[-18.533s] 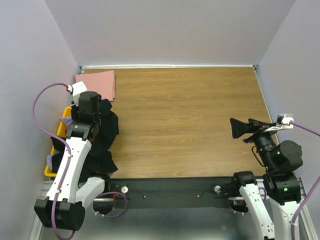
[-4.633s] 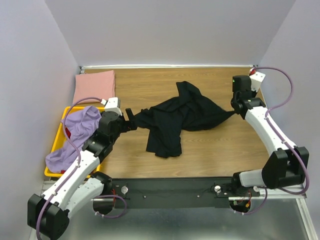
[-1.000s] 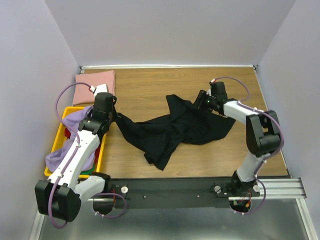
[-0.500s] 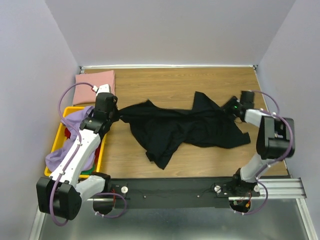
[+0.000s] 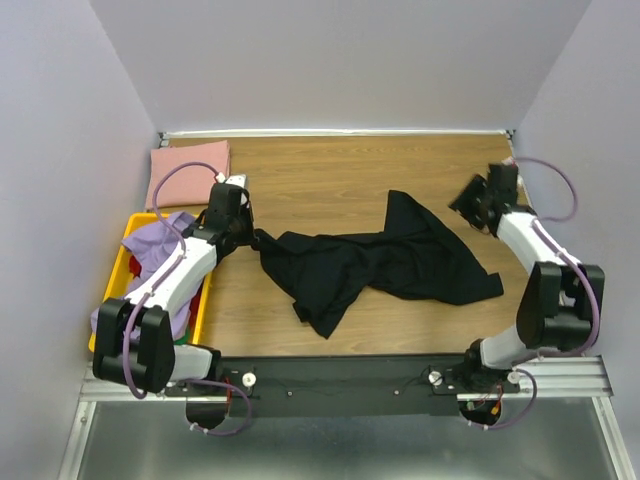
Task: Fold and stack the t-shirts
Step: Flatten the tshirt out
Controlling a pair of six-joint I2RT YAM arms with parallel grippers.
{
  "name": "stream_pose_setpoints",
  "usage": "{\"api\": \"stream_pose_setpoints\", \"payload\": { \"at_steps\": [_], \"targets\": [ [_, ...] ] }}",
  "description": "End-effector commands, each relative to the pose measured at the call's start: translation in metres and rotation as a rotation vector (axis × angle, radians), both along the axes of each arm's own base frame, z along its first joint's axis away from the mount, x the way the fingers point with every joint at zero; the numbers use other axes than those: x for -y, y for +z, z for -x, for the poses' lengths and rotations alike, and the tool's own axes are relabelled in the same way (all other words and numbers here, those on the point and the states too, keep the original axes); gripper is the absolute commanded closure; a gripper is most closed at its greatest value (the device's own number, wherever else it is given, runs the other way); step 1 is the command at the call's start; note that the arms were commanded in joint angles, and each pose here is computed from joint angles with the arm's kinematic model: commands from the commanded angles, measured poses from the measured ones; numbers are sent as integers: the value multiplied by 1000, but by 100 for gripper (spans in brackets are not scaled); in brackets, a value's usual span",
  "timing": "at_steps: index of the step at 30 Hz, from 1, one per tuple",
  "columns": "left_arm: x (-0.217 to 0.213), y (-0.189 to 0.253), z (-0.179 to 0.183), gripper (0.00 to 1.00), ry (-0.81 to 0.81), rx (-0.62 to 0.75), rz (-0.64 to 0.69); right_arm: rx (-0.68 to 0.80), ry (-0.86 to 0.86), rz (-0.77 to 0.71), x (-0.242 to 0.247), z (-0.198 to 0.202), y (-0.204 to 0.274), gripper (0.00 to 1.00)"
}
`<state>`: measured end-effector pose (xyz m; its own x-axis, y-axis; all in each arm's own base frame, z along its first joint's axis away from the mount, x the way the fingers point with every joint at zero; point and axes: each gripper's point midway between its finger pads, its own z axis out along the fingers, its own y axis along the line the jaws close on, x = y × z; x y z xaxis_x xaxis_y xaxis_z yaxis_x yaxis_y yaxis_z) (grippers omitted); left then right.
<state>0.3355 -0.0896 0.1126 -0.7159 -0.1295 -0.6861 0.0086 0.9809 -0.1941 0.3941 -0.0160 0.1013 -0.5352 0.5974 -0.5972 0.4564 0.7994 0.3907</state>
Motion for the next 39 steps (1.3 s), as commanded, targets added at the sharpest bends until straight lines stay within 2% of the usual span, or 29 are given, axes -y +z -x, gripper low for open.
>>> {"api": "stream_pose_setpoints", "payload": {
  "at_steps": [1,7,9,14,18,22,35,39],
  "targets": [
    [9,9,-14,100,-63,55,11,15,275,146,-60,-36,14,38],
    [7,-2,-17,100,-63,85,2,1,394,225,-122,-72,-2,41],
    [8,-5,-16,100,-68,89,3,-41,407,240,-131,-78,-24,42],
    [6,-14,-15,100,-64,89,-7,-69,368,331,-144,-98,-45,42],
    [5,-14,-15,100,-67,93,-10,-83,327,385,-146,-117,-64,47],
    [5,-13,-15,100,-65,96,-9,-71,314,417,-151,-131,-67,48],
    [6,-10,-16,100,-67,106,-7,-160,277,478,-153,-123,-105,55],
    [6,-9,-16,100,-67,106,-7,-210,267,510,-147,-115,-119,63]
  ]
}}
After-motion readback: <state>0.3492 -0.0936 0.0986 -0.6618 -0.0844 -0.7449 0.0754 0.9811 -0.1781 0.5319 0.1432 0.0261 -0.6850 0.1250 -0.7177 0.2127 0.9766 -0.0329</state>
